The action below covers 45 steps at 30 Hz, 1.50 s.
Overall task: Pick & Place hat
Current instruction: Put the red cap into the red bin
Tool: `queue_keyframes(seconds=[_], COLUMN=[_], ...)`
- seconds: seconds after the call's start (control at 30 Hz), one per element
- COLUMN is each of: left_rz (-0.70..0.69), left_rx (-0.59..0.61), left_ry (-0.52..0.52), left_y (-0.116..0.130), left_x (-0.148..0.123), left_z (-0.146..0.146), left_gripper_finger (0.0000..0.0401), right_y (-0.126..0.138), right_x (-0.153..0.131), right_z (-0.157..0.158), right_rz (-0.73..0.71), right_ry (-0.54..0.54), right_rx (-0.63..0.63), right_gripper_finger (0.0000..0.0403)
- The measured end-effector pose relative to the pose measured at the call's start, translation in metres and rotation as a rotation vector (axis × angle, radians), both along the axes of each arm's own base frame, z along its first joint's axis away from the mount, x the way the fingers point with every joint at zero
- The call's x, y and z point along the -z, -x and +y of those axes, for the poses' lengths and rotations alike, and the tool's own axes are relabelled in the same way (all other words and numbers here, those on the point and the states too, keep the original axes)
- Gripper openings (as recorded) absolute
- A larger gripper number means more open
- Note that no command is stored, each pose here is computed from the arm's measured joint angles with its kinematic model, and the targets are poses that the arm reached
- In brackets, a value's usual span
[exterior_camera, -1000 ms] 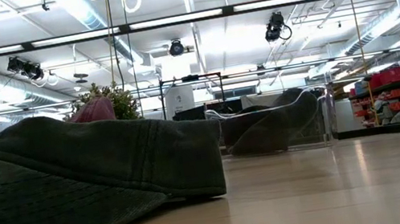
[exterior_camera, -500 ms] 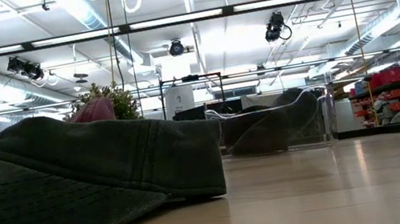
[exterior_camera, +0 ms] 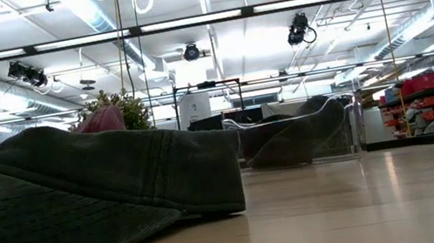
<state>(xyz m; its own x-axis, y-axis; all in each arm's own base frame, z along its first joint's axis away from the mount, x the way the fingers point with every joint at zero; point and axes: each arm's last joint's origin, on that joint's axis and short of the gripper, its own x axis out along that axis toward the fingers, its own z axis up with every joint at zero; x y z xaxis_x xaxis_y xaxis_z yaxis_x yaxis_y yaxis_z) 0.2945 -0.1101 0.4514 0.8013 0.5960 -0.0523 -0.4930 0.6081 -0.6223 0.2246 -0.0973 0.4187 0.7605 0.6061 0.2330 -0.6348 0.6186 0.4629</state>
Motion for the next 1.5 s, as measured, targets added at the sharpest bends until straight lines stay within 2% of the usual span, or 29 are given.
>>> queue_keyframes(seconds=[0.37, 0.5, 0.63, 0.8, 0.9, 1.03, 1.1, 1.17, 1.27, 1.5], left_rz=[0.159, 0.171, 0.16, 0.191, 0.222, 0.303, 0.321, 0.307, 0.257, 0.284], left_rx=[0.063, 0.101, 0.089, 0.092, 0.19, 0.31, 0.362, 0.435, 0.553, 0.761], left_ry=[-0.082, -0.122, -0.166, -0.247, -0.319, -0.505, -0.565, -0.556, -0.454, -0.324], left_y=[0.01, 0.022, 0.038, 0.048, 0.049, 0.046, 0.042, 0.039, 0.031, 0.021], left_x=[0.014, 0.007, -0.012, -0.028, -0.035, -0.038, -0.038, -0.037, -0.032, -0.018], left_z=[-0.017, -0.022, -0.014, 0.015, 0.035, 0.056, 0.068, 0.08, 0.099, 0.124], left_gripper_finger=[0.0246, 0.028, 0.0284, 0.0277, 0.0276, 0.0276, 0.0275, 0.0275, 0.0275, 0.0275], right_y=[0.003, -0.001, -0.006, -0.024, -0.038, -0.057, -0.066, -0.074, -0.085, -0.101], right_x=[0.004, 0.01, 0.008, -0.007, -0.013, -0.013, -0.01, -0.006, 0.0, -0.004], right_z=[-0.012, -0.012, -0.007, 0.014, 0.029, 0.048, 0.056, 0.062, 0.068, 0.077], right_rz=[0.055, 0.104, 0.132, 0.146, 0.136, 0.148, 0.162, 0.178, 0.204, 0.195], right_ry=[-0.037, -0.045, -0.028, 0.034, 0.045, 0.044, 0.039, 0.036, 0.026, 0.031], right_rx=[0.043, 0.036, -0.008, -0.17, -0.244, -0.332, -0.366, -0.394, -0.421, -0.45], right_gripper_finger=[0.0002, 0.0001, 0.0001, 0.0001, 0.0, 0.0, 0.0, 0.0, 0.0, 0.0])
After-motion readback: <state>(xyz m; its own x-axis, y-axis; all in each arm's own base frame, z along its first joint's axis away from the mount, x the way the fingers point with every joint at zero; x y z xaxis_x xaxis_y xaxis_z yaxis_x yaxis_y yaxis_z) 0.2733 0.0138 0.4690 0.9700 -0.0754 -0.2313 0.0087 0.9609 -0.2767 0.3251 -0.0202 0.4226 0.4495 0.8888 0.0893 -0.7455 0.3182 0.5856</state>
